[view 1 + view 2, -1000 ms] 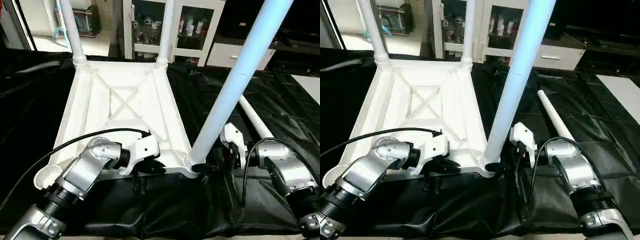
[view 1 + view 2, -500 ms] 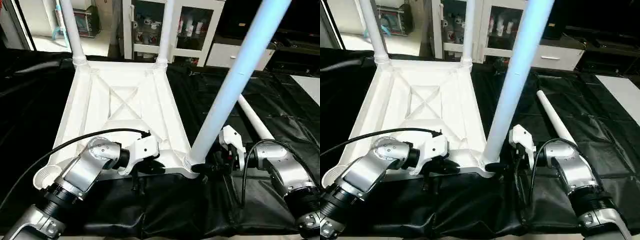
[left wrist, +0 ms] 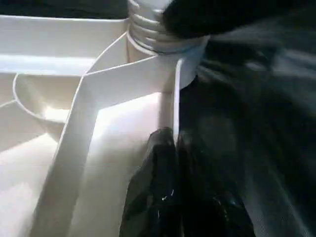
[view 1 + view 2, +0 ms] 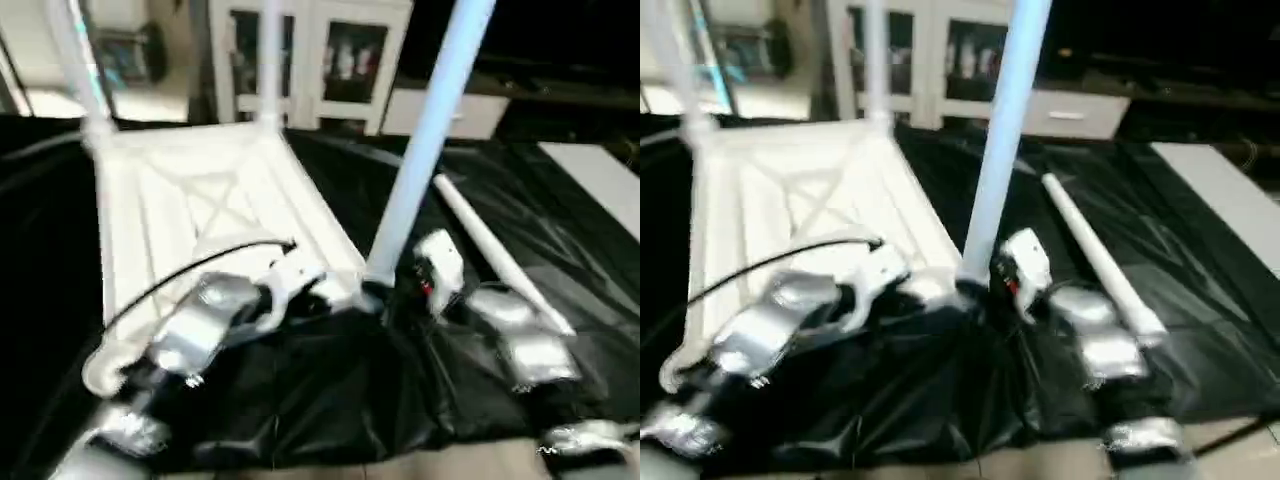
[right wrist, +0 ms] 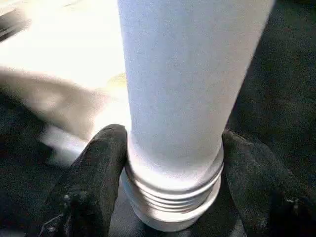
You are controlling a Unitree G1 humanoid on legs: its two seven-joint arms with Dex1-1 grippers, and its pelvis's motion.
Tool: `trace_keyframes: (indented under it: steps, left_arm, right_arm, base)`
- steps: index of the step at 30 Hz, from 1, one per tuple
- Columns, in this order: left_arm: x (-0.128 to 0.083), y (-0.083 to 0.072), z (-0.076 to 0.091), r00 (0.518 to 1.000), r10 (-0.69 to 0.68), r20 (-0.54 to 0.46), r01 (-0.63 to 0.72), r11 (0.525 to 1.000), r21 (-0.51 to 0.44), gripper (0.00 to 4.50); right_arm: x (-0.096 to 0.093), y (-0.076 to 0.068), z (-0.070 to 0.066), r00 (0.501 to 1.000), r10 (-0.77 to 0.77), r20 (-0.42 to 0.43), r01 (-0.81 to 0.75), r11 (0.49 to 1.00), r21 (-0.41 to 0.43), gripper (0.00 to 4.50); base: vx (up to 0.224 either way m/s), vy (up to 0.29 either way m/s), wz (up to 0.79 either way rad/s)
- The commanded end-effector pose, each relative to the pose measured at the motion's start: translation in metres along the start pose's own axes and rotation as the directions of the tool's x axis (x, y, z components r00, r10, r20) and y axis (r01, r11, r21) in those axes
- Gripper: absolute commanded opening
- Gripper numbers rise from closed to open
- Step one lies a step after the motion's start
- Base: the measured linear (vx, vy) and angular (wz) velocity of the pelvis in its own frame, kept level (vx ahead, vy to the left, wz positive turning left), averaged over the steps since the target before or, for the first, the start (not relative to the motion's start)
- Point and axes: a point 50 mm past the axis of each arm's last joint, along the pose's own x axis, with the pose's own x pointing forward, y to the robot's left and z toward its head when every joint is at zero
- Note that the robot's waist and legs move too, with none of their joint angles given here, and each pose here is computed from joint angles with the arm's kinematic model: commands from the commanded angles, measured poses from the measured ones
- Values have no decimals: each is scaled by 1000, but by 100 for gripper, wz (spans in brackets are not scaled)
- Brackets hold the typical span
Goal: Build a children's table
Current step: Rotate leg to tighten
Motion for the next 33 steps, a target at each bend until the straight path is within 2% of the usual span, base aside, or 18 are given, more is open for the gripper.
trace_keyframes:
  steps: [1, 2, 4, 6, 12, 15, 16, 18, 19, 24, 28, 29, 31, 32, 33]
  left_arm:
    - [9, -2, 20, 996, 69, 54, -67, 997, -31, 0]
    - [10, -2, 22, 995, 78, 58, -76, 997, -31, 0]
    - [15, -3, 29, 992, 108, 67, -107, 994, -16, 0]
    - [17, -3, 31, 990, 123, 71, -122, 992, -7, 0]
    - [15, -2, 28, 989, 138, 47, -138, 990, -7, 0]
    - [14, 0, 24, 988, 151, 35, -150, 988, -18, 0]
    - [14, 0, 24, 988, 151, 35, -150, 988, -18, 0]
    - [13, 1, 23, 988, 153, 34, -153, 988, -20, 0]
    - [13, 1, 23, 988, 154, 34, -153, 988, -20, 0]
    - [9, 3, 18, 990, 136, 30, -136, 991, -5, 0]
    - [2, 6, 9, 995, 102, 15, -103, 994, 23, 0]
    - [2, 6, 9, 995, 102, 15, -103, 994, 23, 0]
    - [-1, 3, 4, 999, 37, 5, -37, 998, 48, 0]
    - [-5, -2, -2, 998, -57, -8, 58, 994, 96, 0]
    - [-5, -2, -2, 998, -57, -8, 58, 994, 96, 0]
  right_arm:
    - [6, -5, -28, 952, -277, -134, 292, 950, 111, 270]
    - [9, -1, -27, 951, -280, -132, 296, 947, 123, 270]
    - [21, 14, -22, 962, -252, -101, 265, 954, 138, 270]
    - [26, 22, -18, 973, -215, -82, 223, 969, 108, 270]
    - [27, 24, -10, 979, -199, -50, 201, 979, 32, 270]
    - [27, 30, -1, 991, -132, 25, 129, 987, 91, 270]
    - [27, 30, -1, 991, -132, 25, 129, 987, 91, 270]
    - [26, 33, 4, 995, -78, 56, 72, 992, 104, 325]
    - [26, 34, 5, 996, -66, 63, 59, 993, 106, 325]
    - [16, 30, 12, 994, -30, 105, 18, 993, 116, 372]
    - [-7, 20, 17, 992, 41, 118, -50, 996, 70, 404]
    - [-7, 20, 17, 992, 41, 118, -50, 996, 70, 415]
    - [-22, 13, 18, 990, 96, 101, -100, 994, 32, 428]
    - [-34, 5, 19, 985, 152, 80, -153, 988, 4, 435]
    - [-34, 5, 19, 985, 152, 80, -153, 988, 4, 441]
  base:
    - [0, 0, 0]
    - [0, 0, 0]
    - [0, 0, 0]
    - [0, 0, 0]
    - [0, 0, 0]
    - [0, 0, 0]
    - [0, 0, 0]
    - [0, 0, 0]
    - [0, 0, 0]
    - [0, 0, 0]
    - [0, 0, 0]
    - [0, 0, 0]
    - [0, 0, 0]
    - [0, 0, 0]
    - [0, 0, 0]
